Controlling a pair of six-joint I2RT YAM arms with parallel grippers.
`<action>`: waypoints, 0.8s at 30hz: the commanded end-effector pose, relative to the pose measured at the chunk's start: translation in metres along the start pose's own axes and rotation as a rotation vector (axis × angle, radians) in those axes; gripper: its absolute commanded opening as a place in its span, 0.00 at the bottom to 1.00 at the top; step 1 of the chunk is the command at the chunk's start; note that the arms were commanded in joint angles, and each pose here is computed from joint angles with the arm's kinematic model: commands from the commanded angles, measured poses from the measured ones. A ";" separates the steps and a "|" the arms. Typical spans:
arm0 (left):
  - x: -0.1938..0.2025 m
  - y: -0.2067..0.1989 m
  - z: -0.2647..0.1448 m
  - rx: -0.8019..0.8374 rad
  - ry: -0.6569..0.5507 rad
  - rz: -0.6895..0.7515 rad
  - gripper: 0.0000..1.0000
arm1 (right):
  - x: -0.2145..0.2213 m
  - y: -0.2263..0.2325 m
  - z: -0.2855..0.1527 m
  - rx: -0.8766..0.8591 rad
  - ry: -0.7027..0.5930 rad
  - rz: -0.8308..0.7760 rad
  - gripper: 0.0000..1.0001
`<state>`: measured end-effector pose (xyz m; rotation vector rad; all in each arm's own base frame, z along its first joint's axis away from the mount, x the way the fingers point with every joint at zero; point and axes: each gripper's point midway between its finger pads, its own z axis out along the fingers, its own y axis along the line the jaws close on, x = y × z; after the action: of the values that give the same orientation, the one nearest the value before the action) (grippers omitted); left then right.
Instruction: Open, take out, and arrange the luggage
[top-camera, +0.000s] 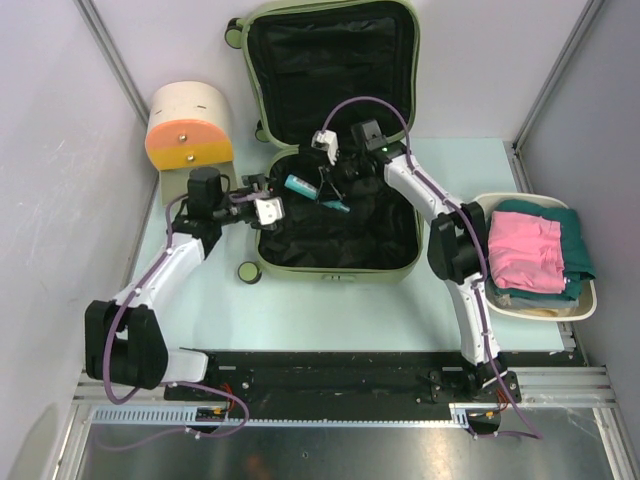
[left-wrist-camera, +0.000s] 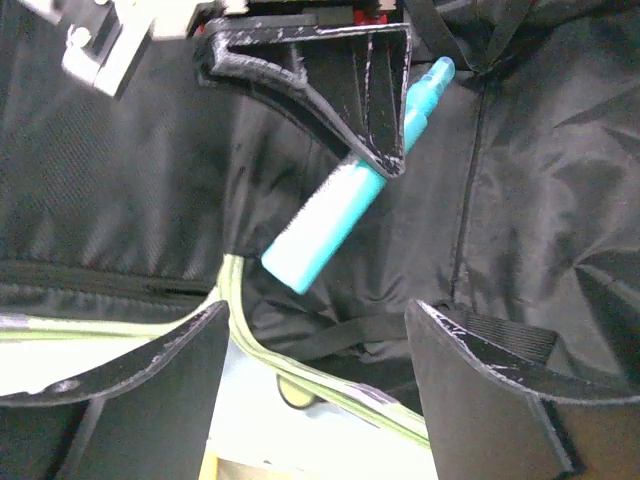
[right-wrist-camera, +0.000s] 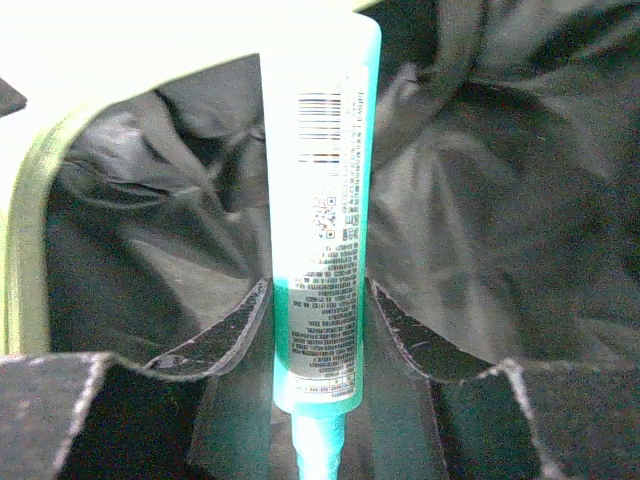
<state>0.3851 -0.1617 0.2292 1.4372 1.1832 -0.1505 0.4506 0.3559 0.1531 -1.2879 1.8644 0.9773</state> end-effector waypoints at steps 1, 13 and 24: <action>-0.011 0.001 0.008 0.033 -0.025 0.256 0.74 | -0.026 0.055 -0.004 -0.158 -0.007 0.032 0.00; 0.006 -0.039 0.021 0.131 -0.052 0.260 0.63 | -0.026 0.099 -0.003 -0.249 0.000 -0.156 0.00; -0.009 -0.022 0.010 0.110 -0.108 -0.049 0.71 | -0.018 0.093 -0.012 -0.199 0.007 -0.359 0.00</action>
<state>0.3712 -0.1792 0.1933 1.6080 1.0482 -0.1631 0.3670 0.3790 0.1409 -1.6266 1.7274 1.0882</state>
